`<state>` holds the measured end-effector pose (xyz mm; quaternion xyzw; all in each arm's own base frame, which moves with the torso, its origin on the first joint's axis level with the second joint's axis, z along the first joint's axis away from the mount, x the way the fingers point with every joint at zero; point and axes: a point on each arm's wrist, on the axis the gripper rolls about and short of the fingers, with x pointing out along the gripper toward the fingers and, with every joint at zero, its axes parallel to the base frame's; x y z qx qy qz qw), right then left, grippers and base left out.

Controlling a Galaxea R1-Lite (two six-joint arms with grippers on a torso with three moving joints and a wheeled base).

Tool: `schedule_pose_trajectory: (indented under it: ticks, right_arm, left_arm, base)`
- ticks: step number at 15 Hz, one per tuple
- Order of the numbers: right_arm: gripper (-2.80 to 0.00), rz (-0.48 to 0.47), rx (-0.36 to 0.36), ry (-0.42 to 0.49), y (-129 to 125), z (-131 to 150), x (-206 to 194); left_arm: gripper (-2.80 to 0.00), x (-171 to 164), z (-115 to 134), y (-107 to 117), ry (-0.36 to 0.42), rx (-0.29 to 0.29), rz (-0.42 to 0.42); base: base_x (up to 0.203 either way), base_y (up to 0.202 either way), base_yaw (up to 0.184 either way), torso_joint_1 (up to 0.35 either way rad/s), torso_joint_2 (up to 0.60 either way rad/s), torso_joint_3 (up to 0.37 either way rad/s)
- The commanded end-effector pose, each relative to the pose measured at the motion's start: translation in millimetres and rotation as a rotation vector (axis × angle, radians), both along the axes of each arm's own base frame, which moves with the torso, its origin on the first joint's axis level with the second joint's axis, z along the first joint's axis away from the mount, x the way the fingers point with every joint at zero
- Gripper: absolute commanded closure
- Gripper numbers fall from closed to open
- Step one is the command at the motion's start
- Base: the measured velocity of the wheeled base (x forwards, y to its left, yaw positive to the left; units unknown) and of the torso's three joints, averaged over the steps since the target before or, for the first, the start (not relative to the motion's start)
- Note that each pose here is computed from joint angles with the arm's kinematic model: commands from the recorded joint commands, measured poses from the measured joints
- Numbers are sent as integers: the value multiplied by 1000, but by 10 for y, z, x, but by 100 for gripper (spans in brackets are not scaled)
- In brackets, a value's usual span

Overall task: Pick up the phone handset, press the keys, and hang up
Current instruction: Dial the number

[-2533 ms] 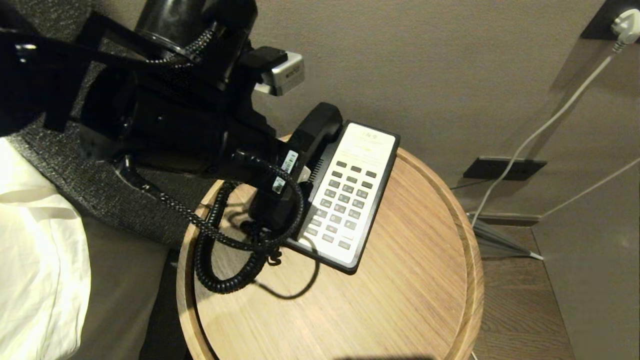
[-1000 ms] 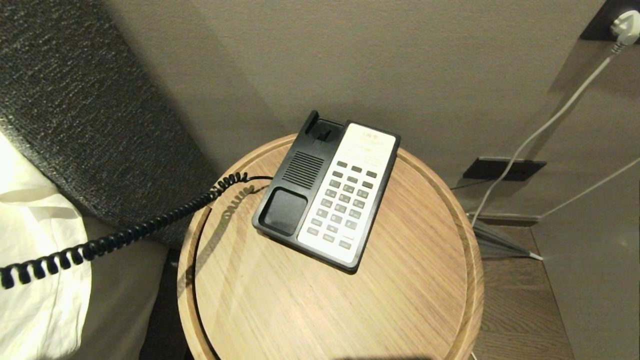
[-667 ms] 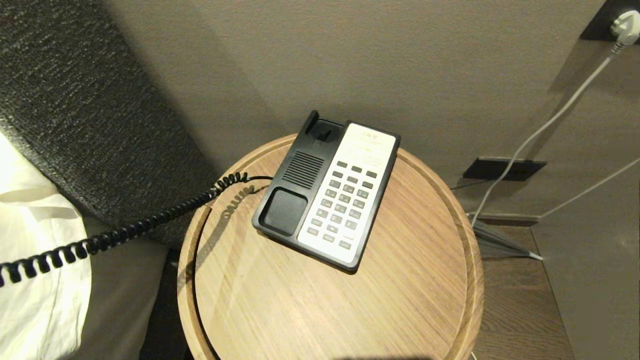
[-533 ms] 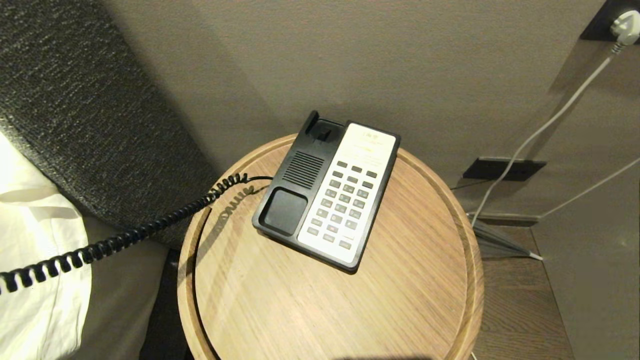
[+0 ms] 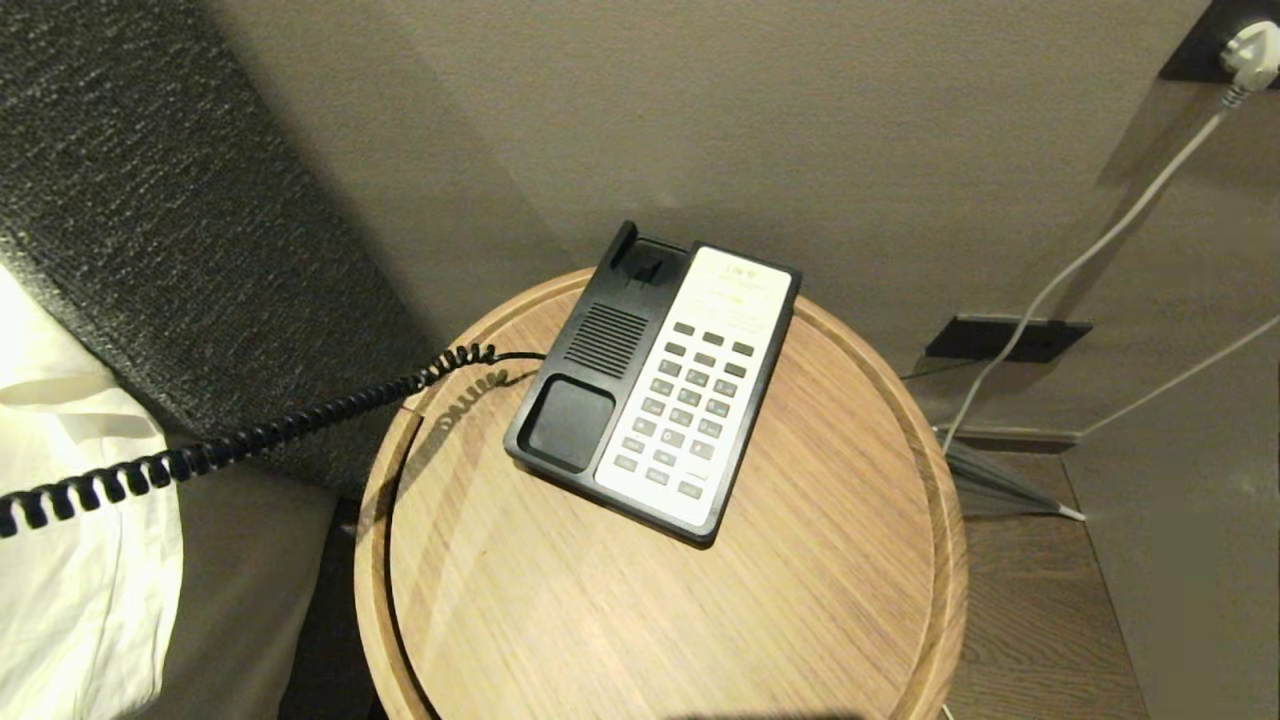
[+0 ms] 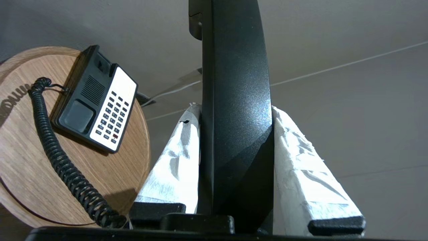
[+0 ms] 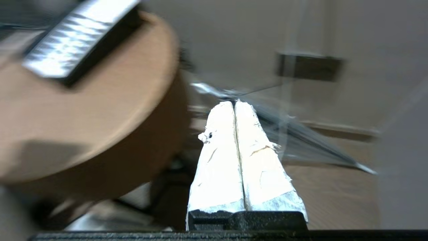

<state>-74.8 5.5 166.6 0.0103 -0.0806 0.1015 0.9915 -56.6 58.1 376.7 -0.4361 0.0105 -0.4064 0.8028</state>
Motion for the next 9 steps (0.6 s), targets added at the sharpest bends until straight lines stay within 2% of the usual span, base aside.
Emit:
schedule_pose_trajectory:
  ticks: [1, 3, 6, 7, 9]
  right_arm:
    - [0, 73, 13, 85, 17, 326, -48]
    - [0, 141, 34, 238, 27, 609, 349]
    - [0, 215, 43, 469, 35, 903, 1267]
    - [0, 243, 41, 524, 52, 961, 1594]
    - [0, 314, 16, 574, 196, 1086, 2182]
  left_arm:
    - [0, -15, 9, 7, -2, -5, 4]
    - [0, -24, 24, 17, -6, -10, 7]
    - [0, -14, 20, 9, -4, -5, 8]
    - [0, -19, 19, 13, -7, -5, 10]
    - [0, -24, 19, 20, -9, -5, 9]
  base:
    - [0, 0, 0, 0, 0, 0]
    - [0, 0, 0, 0, 0, 0]
    - [0, 0, 0, 0, 0, 0]
    - [0, 0, 0, 0, 0, 0]
    - [0, 0, 0, 0, 0, 0]
